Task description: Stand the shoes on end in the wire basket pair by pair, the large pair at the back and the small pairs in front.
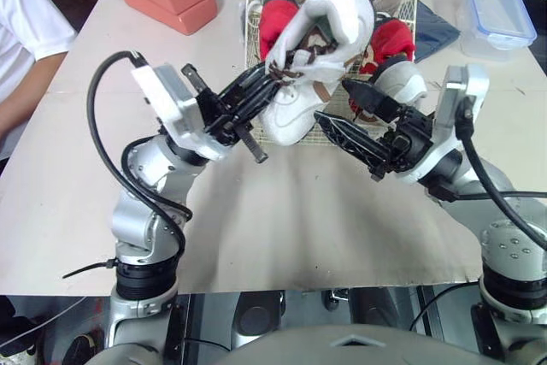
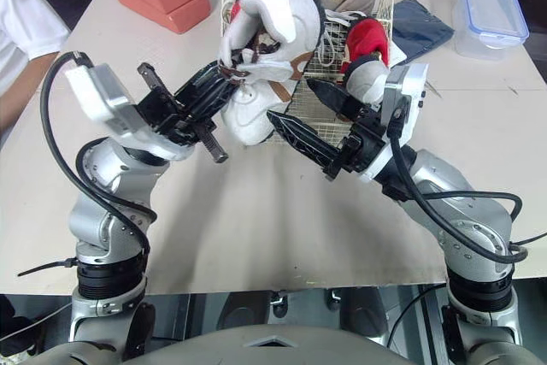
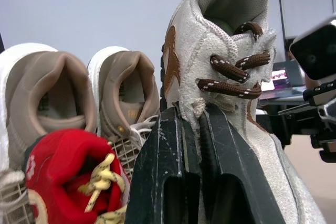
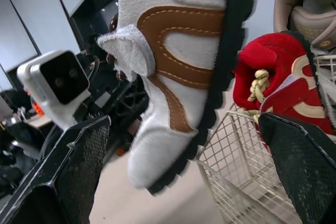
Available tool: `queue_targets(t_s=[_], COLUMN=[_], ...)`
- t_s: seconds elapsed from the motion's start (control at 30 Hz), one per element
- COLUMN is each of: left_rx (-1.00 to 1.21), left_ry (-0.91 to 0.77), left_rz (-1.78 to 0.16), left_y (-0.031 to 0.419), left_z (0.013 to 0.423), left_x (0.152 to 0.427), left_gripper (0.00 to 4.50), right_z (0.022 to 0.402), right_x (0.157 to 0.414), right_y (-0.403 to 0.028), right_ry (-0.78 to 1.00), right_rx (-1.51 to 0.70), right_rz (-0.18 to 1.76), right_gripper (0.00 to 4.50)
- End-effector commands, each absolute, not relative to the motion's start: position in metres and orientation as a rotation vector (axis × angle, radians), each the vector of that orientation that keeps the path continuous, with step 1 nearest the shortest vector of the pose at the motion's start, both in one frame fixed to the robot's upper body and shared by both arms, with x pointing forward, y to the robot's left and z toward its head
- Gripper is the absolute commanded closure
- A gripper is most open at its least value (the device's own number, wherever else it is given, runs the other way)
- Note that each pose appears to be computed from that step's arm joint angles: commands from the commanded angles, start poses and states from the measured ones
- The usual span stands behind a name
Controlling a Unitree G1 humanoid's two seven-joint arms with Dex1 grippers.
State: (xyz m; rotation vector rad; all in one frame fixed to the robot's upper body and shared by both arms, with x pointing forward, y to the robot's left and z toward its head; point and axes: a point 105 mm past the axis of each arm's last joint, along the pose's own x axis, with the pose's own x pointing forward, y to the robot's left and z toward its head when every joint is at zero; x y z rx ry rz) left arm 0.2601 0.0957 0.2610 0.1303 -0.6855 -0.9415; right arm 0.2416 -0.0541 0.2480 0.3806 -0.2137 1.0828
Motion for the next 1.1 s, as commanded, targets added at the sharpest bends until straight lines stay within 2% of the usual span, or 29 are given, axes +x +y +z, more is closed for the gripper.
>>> queue_targets(t_s=[0.03, 0.1, 0.13, 0.17, 0.2, 0.23, 0.27, 0.33, 0.4, 0.47, 0.53, 0.63, 0.77, 1.1], left_rx=[0.182, 0.170, 0.161, 0.156, 0.127, 0.106, 0.093, 0.046, 0.023, -0.015, -0.049, -0.084, -0.084, 0.051], left_ry=[-0.756, -0.743, -0.737, -0.733, -0.719, -0.708, -0.696, -0.658, -0.637, -0.622, -0.624, -0.609, -0.589, -0.407], left_rz=[-0.914, -0.919, -0.919, -0.920, -0.937, -0.951, -0.962, -1.031, -1.063, -1.074, -1.078, -1.119, -1.136, -1.188], left_y=[0.088, 0.086, 0.086, 0.086, 0.087, 0.087, 0.087, 0.086, 0.088, 0.093, 0.099, 0.106, 0.110, 0.101], left_z=[0.262, 0.257, 0.255, 0.254, 0.253, 0.253, 0.252, 0.250, 0.250, 0.253, 0.260, 0.269, 0.279, 0.259], left_x=[0.252, 0.251, 0.251, 0.251, 0.250, 0.248, 0.248, 0.241, 0.237, 0.235, 0.234, 0.230, 0.233, 0.247], left_gripper=[4.50, 4.50, 4.50, 4.50, 4.50, 4.50, 4.50, 3.63, 2.97, 1.86, 1.28, 0.10, 0.02, 0.02], right_z=[0.257, 0.256, 0.257, 0.257, 0.257, 0.256, 0.256, 0.256, 0.255, 0.255, 0.252, 0.243, 0.234, 0.232], right_x=[0.240, 0.242, 0.243, 0.243, 0.243, 0.243, 0.243, 0.243, 0.244, 0.245, 0.246, 0.245, 0.243, 0.235], right_y=[-0.052, -0.053, -0.053, -0.053, -0.052, -0.052, -0.052, -0.051, -0.052, -0.053, -0.055, -0.057, -0.057, -0.051], right_ry=[-0.249, -0.250, -0.250, -0.251, -0.250, -0.248, -0.246, -0.244, -0.244, -0.245, -0.245, -0.238, -0.240, -0.278], right_rx=[0.375, 0.377, 0.379, 0.381, 0.379, 0.376, 0.372, 0.365, 0.357, 0.342, 0.290, 0.201, 0.120, 0.076], right_rz=[1.079, 1.068, 1.066, 1.066, 1.068, 1.070, 1.072, 1.074, 1.076, 1.075, 1.079, 1.097, 1.126, 1.172], right_gripper=[0.57, 1.17, 1.80, 2.16, 2.80, 3.06, 3.62, 4.42, 4.50, 4.50, 4.50, 4.50, 4.50, 4.50])
